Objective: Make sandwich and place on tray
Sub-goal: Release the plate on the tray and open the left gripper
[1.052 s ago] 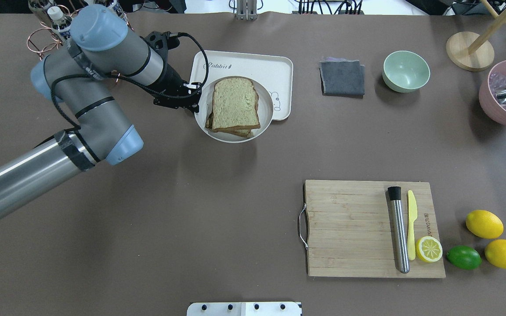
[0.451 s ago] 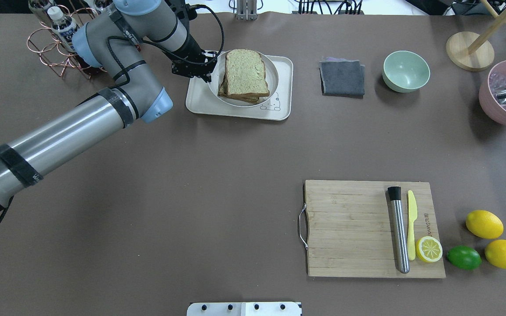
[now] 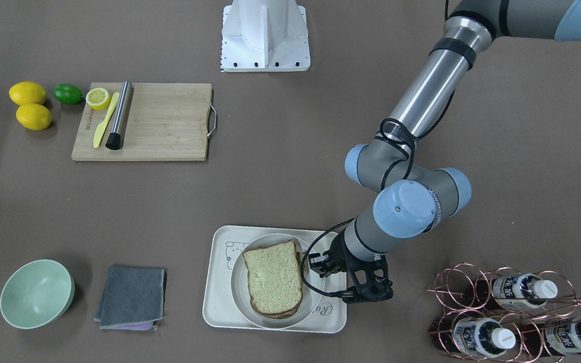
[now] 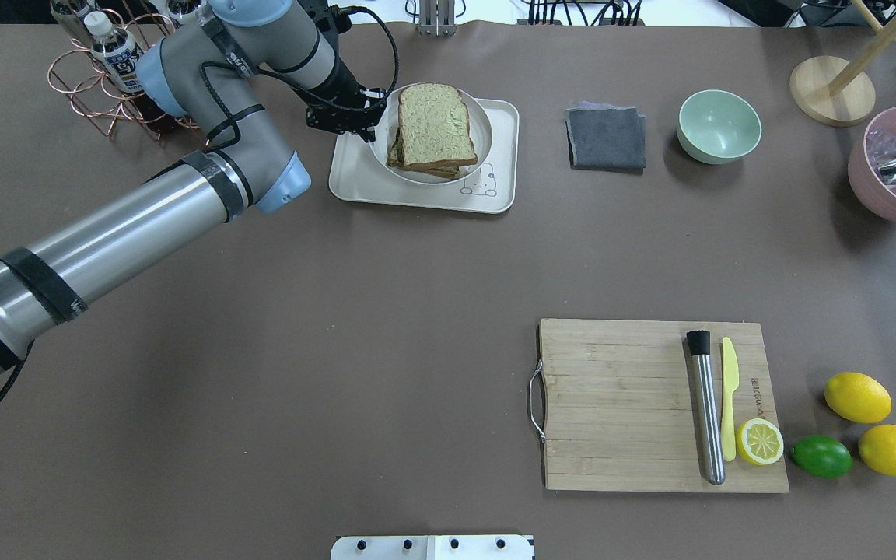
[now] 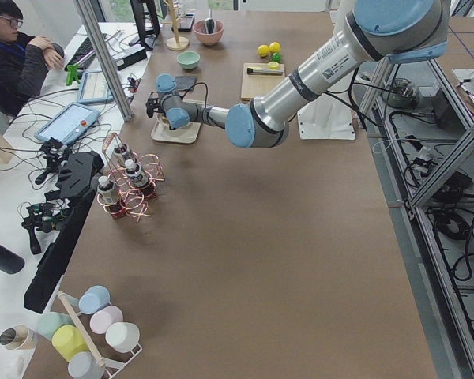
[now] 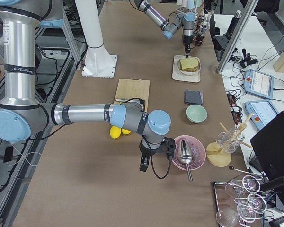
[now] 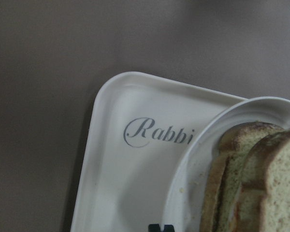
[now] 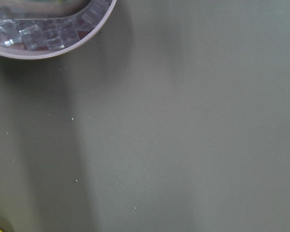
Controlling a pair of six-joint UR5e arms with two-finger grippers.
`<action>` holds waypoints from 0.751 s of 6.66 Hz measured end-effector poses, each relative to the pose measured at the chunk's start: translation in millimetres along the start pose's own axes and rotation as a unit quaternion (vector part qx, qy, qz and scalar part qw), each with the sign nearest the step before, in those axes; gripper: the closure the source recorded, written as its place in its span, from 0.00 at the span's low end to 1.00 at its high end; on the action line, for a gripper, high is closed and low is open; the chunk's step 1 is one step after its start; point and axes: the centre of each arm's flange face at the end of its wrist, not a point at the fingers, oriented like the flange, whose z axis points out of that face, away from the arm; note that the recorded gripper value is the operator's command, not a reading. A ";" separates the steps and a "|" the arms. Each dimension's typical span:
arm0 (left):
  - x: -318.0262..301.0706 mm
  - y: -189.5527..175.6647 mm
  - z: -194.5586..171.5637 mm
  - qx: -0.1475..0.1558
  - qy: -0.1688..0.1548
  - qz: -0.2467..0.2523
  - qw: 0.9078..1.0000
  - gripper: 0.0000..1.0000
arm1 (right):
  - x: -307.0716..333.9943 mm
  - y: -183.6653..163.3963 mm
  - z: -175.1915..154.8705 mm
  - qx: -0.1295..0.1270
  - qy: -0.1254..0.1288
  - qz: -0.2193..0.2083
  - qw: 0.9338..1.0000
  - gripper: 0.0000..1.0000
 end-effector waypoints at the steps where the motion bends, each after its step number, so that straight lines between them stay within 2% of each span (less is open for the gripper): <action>1: 1.9 0.7 -0.1 0.002 0.003 0.003 1.000 0.02 | 0.6 1.1 0.9 -0.001 0.000 0.000 1.000 0.00; 5: 2.6 1.7 -8.4 0.016 0.019 0.016 1.000 0.02 | 2.9 4.4 4.3 -0.004 -0.001 0.003 1.000 0.00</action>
